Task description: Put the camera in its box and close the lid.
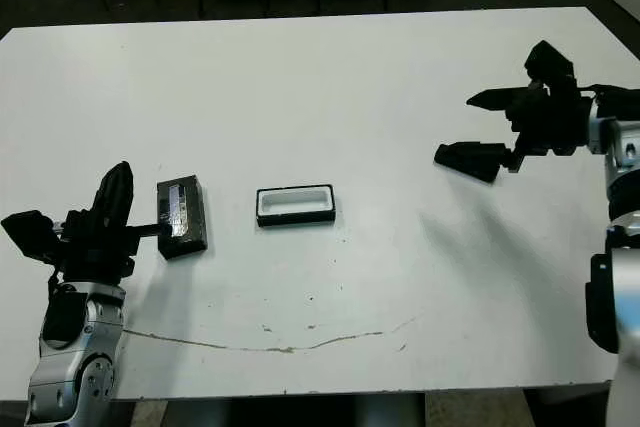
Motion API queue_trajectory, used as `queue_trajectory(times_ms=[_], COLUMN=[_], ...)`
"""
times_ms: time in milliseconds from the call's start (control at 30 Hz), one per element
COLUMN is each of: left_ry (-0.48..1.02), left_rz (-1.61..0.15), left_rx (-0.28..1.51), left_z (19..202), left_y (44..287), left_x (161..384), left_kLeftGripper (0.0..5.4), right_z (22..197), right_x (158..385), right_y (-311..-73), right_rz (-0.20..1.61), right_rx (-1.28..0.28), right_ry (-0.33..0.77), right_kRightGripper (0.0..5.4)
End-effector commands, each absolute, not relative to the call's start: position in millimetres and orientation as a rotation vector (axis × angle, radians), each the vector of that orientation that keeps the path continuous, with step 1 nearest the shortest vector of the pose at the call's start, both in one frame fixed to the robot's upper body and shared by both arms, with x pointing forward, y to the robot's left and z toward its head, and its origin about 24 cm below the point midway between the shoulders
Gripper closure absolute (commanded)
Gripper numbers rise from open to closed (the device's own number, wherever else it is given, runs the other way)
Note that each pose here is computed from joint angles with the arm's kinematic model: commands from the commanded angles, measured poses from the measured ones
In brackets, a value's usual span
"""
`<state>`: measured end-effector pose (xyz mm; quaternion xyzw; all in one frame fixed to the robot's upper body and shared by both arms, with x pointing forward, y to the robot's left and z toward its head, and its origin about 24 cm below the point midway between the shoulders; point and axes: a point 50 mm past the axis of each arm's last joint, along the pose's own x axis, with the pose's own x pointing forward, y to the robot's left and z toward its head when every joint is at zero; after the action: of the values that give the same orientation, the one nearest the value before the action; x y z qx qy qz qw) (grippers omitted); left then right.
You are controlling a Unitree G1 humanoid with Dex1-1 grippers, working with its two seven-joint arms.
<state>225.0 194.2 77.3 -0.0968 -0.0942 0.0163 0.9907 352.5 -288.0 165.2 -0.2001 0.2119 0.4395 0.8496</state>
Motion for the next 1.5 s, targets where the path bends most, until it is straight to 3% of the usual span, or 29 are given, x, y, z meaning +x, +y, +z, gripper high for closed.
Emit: queue_trajectory(times_ms=[33,467,933,1000,1100,1333,1500], left_ry=[-0.154,-0.148,-0.148,-0.147,-0.151,-0.15,-0.145], left_rz=[0.04,0.043,0.047,0.048,0.046,0.047,0.049], left_rx=[-0.189,-0.183,-0.185,-0.187,-0.185,-0.187,-0.177], left_z=[71.0,70.6,70.8,70.8,70.8,70.7,70.6], left_y=[197.1,198.3,199.3,199.5,199.7,200.3,200.5], left_x=[223.7,223.9,223.3,223.1,223.0,223.0,222.8], left_kLeftGripper=[5.4,5.4,5.4,5.4,5.4,5.4,5.4], right_z=[156.8,144.7,124.4,121.1,119.1,113.3,103.0], right_x=[351.3,350.6,344.6,344.6,345.1,340.6,335.2], right_y=[-285.3,-281.7,-290.2,-291.9,-292.3,-293.9,-296.8], right_rz=[0.926,0.828,0.833,0.801,0.756,0.731,0.712], right_rx=[-0.429,-0.491,-0.376,-0.382,-0.511,-0.541,-0.449], right_ry=[0.466,0.494,0.51,0.537,0.548,0.577,0.616], right_kRightGripper=[0.02,0.02,0.02,0.02,0.02,0.02,0.02])
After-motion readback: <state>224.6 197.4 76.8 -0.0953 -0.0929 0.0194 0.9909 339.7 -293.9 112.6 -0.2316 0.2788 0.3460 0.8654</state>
